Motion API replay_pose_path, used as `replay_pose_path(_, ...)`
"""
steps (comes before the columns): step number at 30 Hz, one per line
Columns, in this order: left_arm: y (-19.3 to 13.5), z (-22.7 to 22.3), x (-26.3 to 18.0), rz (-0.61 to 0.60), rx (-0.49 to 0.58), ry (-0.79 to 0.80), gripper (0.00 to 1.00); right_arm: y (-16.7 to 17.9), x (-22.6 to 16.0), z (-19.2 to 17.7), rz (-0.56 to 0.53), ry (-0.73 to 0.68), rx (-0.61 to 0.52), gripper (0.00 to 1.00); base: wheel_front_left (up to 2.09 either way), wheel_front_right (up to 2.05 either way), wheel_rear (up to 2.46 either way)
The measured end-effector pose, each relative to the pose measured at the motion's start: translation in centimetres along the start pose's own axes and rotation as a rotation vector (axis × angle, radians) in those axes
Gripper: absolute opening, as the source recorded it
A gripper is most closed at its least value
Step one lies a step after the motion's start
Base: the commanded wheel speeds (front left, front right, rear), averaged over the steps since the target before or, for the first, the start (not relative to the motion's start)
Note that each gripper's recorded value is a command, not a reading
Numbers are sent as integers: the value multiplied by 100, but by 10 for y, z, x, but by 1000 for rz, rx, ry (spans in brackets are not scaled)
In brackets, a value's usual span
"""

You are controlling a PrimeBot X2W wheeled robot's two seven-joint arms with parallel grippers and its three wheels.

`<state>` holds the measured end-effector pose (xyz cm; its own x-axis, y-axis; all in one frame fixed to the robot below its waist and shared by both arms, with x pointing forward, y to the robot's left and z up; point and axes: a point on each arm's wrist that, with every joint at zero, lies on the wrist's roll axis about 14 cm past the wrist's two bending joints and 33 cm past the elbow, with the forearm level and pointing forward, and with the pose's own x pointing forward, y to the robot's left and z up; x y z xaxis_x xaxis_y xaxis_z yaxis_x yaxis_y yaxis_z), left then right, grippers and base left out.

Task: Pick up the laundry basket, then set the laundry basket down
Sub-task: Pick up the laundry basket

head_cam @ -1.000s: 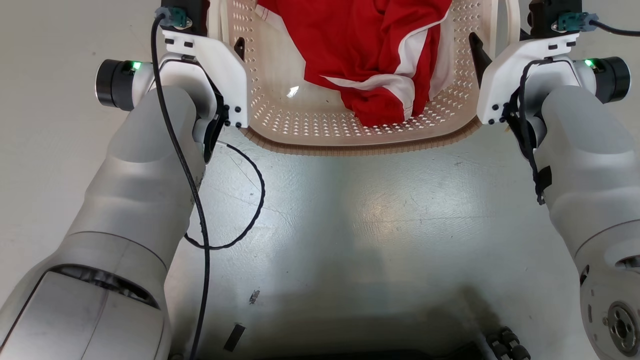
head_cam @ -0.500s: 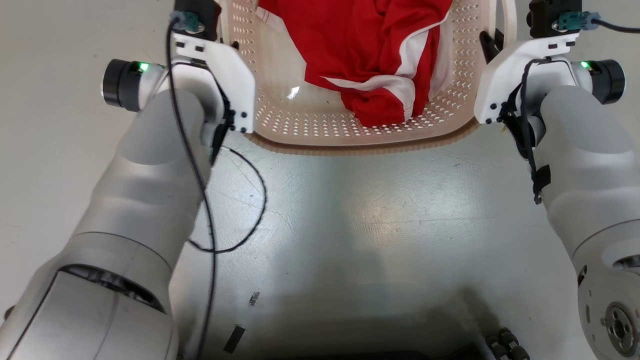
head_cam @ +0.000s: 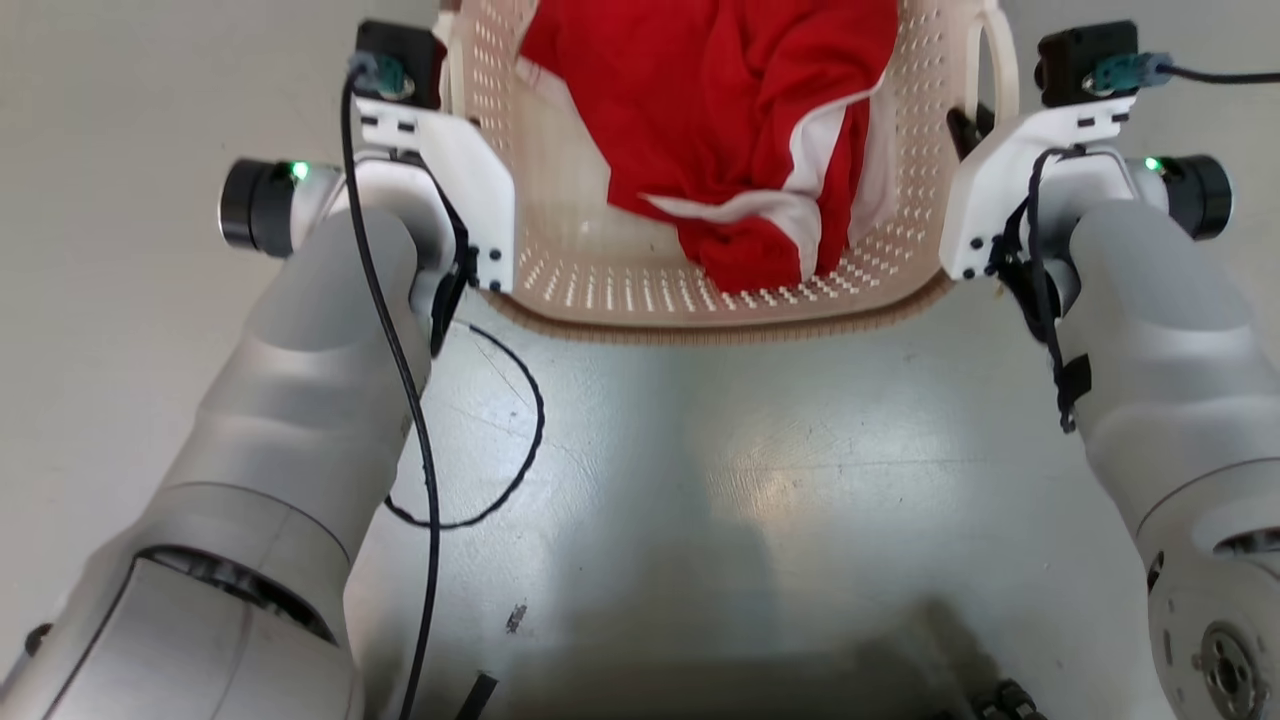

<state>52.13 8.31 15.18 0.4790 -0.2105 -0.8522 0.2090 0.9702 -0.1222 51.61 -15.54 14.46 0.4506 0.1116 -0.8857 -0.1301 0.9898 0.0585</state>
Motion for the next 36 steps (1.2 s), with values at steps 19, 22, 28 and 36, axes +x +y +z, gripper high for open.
replay_pose_path(19,-16,-6,-80,-12,-27,32,0,22,-81,-3,45,37,-27,0,0,0,0)
replay_pose_path(22,-21,-9,-98,-14,-31,36,0,27,-101,-2,58,34,-36,0,0,0,0)
replay_pose_path(28,-31,-22,-135,-23,-31,59,0,36,-141,-11,67,34,-52,0,0,0,0)
replay_pose_path(36,-48,-33,-182,-33,-12,49,0,40,-197,-28,66,6,-56,0,0,0,0)
